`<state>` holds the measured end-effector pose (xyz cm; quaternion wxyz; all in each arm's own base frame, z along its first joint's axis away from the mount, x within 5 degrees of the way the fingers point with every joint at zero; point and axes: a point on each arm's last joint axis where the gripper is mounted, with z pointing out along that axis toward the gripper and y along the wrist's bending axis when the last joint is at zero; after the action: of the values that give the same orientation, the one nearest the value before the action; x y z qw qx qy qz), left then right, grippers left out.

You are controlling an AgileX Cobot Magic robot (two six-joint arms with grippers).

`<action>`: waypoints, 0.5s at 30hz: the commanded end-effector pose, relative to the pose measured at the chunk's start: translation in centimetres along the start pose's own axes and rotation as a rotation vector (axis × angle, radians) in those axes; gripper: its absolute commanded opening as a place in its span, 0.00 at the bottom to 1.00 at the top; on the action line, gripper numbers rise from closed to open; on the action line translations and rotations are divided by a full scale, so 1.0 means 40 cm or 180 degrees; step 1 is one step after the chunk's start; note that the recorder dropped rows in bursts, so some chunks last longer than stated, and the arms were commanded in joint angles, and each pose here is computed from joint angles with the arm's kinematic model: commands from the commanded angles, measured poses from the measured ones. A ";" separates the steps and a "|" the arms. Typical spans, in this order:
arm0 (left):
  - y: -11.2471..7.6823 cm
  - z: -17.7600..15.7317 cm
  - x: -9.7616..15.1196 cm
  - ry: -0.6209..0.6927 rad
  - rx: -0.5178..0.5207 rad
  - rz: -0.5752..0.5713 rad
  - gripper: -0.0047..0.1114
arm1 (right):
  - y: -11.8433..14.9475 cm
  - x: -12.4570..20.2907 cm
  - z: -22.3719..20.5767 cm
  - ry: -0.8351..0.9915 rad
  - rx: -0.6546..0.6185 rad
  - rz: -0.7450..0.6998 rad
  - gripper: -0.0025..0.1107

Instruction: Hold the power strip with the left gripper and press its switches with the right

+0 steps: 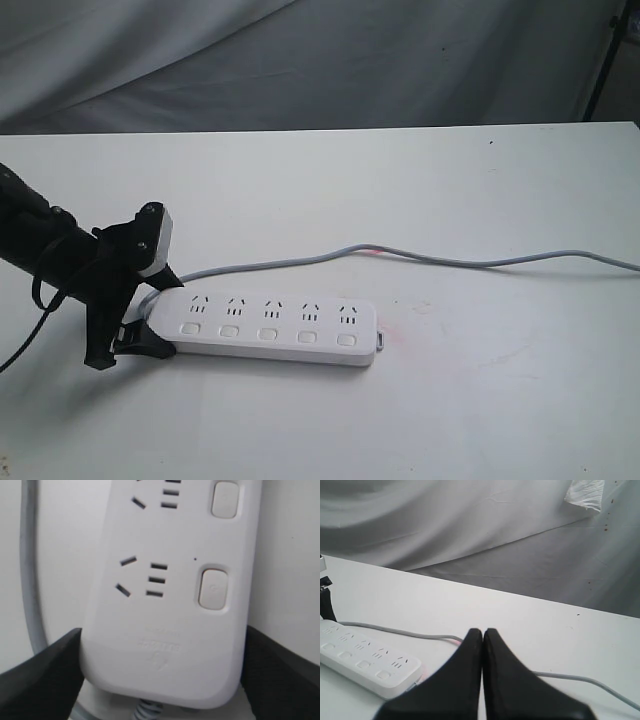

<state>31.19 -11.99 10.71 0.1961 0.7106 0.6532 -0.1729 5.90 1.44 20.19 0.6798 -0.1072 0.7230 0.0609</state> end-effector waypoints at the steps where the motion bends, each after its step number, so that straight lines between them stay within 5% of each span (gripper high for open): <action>1: 0.003 -0.004 -0.012 -0.0058 -0.0023 -0.0043 0.58 | -0.001 0.000 -0.001 -0.0047 0.0023 -0.0009 0.02; 9: 0.007 -0.008 -0.022 -0.0181 -0.0076 -0.0282 0.81 | -0.001 0.000 -0.001 -0.0047 0.0023 -0.0009 0.02; 15: 0.004 -0.128 -0.087 -0.0290 -0.0461 -0.0639 0.81 | -0.001 0.000 -0.001 -0.0047 0.0023 -0.0009 0.02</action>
<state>31.26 -12.29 14.34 0.2382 0.6452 0.7037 -0.1786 5.90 1.44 20.19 0.6798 -0.1072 0.7230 0.0609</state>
